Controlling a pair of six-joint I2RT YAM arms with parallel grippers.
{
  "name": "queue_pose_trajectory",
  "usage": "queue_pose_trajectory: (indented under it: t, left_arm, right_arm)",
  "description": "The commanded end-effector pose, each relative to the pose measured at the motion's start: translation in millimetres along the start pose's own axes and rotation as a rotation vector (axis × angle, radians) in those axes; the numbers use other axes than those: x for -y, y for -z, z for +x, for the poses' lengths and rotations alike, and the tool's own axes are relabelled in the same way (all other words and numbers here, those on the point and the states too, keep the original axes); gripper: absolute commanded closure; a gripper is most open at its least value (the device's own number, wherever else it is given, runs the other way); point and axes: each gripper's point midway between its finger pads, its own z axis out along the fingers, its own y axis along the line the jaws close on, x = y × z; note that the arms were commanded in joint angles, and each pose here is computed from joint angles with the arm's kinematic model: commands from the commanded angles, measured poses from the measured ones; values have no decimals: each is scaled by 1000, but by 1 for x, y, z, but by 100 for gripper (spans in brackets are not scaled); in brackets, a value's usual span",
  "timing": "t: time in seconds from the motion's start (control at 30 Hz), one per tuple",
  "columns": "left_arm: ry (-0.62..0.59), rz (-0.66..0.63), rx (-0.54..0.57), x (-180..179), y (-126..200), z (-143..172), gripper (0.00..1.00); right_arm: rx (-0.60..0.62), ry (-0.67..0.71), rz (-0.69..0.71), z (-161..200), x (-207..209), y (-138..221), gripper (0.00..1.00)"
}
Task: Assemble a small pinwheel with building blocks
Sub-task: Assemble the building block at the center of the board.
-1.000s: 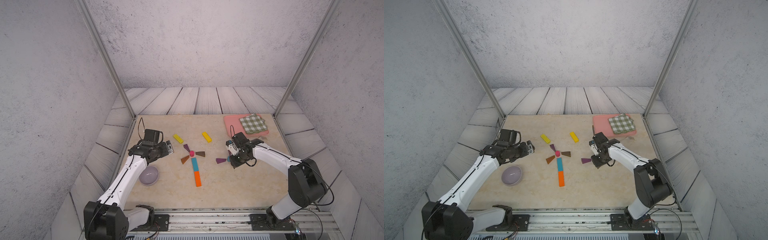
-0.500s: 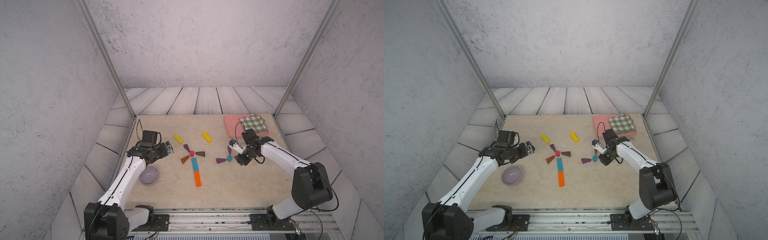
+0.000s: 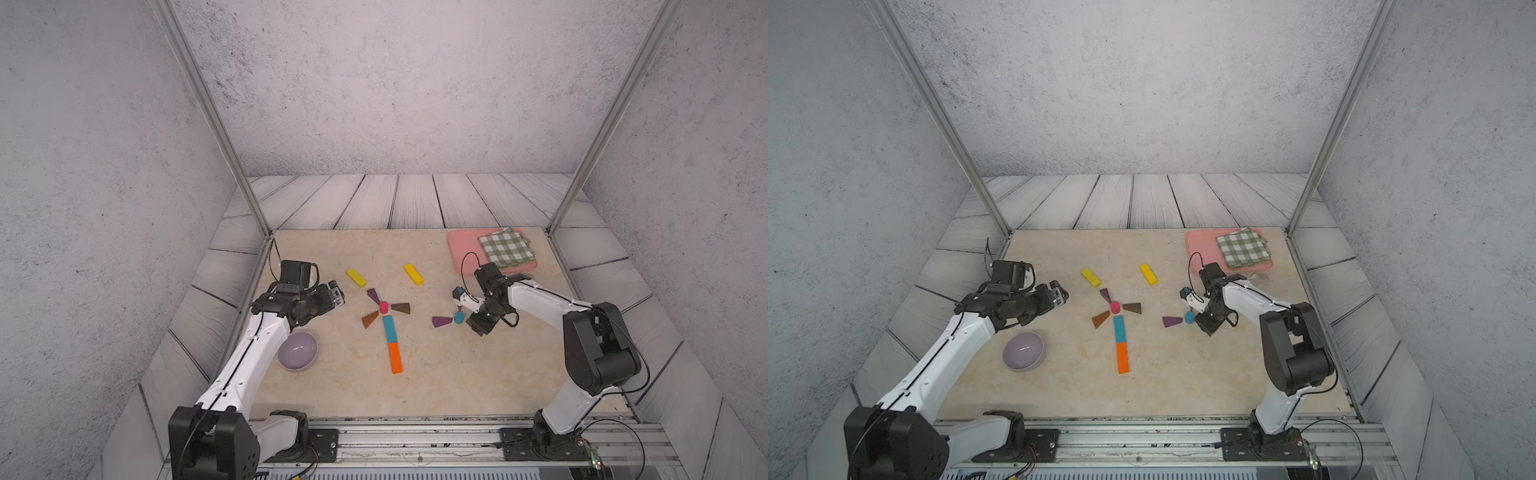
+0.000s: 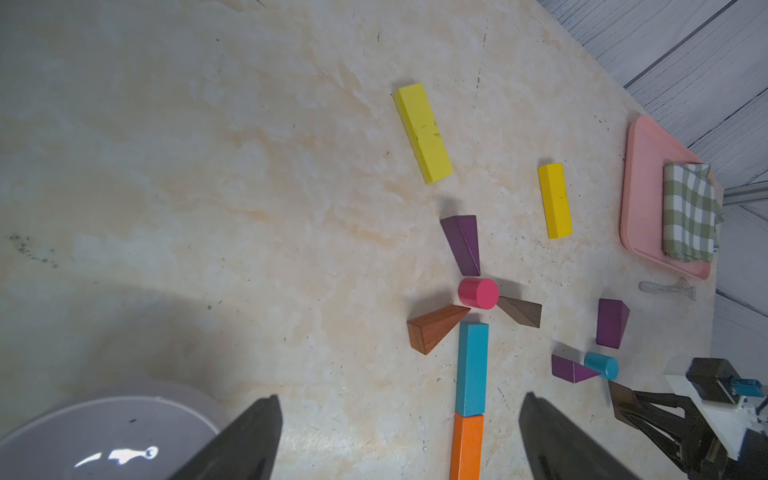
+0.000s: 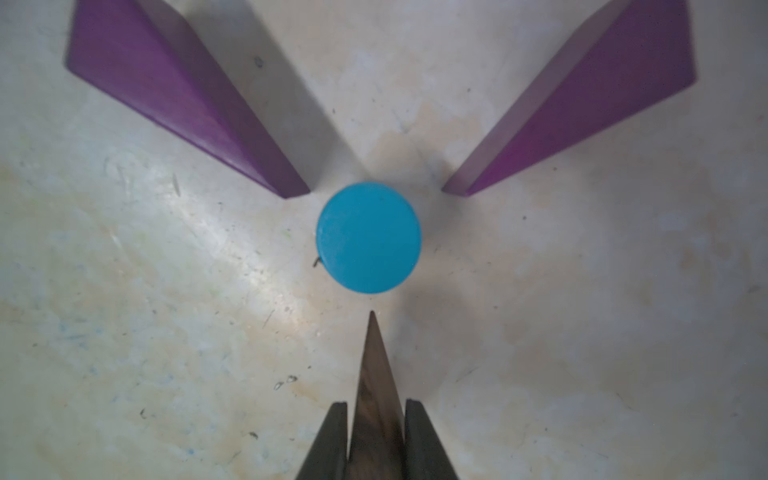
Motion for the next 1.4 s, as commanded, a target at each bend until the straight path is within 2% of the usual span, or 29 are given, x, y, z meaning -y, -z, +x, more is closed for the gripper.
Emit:
queue_pose_trajectory:
  t: [0.0, 0.23, 0.37, 0.4, 0.47, 0.6, 0.73, 0.83, 0.87, 0.97, 1.03, 1.1, 1.23, 1.37]
  left_arm:
    - [10, 5, -4, -3, -2, 2, 4]
    - [8, -1, -2, -4, -2, 1, 4]
    - [6, -42, -9, -12, -4, 2, 4]
    - [6, -63, -10, -15, -3, 2, 4]
    - [7, -85, -20, -19, -4, 3, 4]
    - [10, -102, -38, -21, -6, 3, 4]
    - [10, -108, -58, -21, -7, 5, 4]
    - [7, -128, -54, -23, -6, 3, 4]
    - [6, -139, -52, -24, -5, 2, 4]
    - [2, -161, -60, -23, -9, -4, 4]
    - [-11, -188, -73, -20, -15, -8, 4]
    - [-23, -219, -90, -14, -24, -12, 4]
    - [-57, -276, -112, 10, -53, -25, 4]
    - [-30, -324, -155, 22, -97, -37, 4]
  right_arm:
    - [-28, 12, -2, 0, 3, -7, 100]
    - [-36, -1, -16, -1, 1, -14, 94]
    - [-35, -6, -33, -2, 0, -16, 86]
    - [-36, -7, -35, -3, -1, -16, 83]
    - [-38, -16, -31, -4, 0, -14, 69]
    - [-42, -14, -34, -4, -1, -7, 52]
    - [-33, -15, -36, -6, -1, -1, 49]
    - [-7, -42, -43, -14, -4, 22, 45]
    - [11, -48, -42, -17, -5, 32, 43]
    - [92, -90, 16, -25, -2, 72, 27]
    - [183, -143, 118, -31, 8, 107, 0]
    - [278, -224, 234, -33, 22, 139, 1]
    - [536, -478, 470, -30, 53, 191, 1]
    - [645, -492, 452, -26, 42, 208, 1]
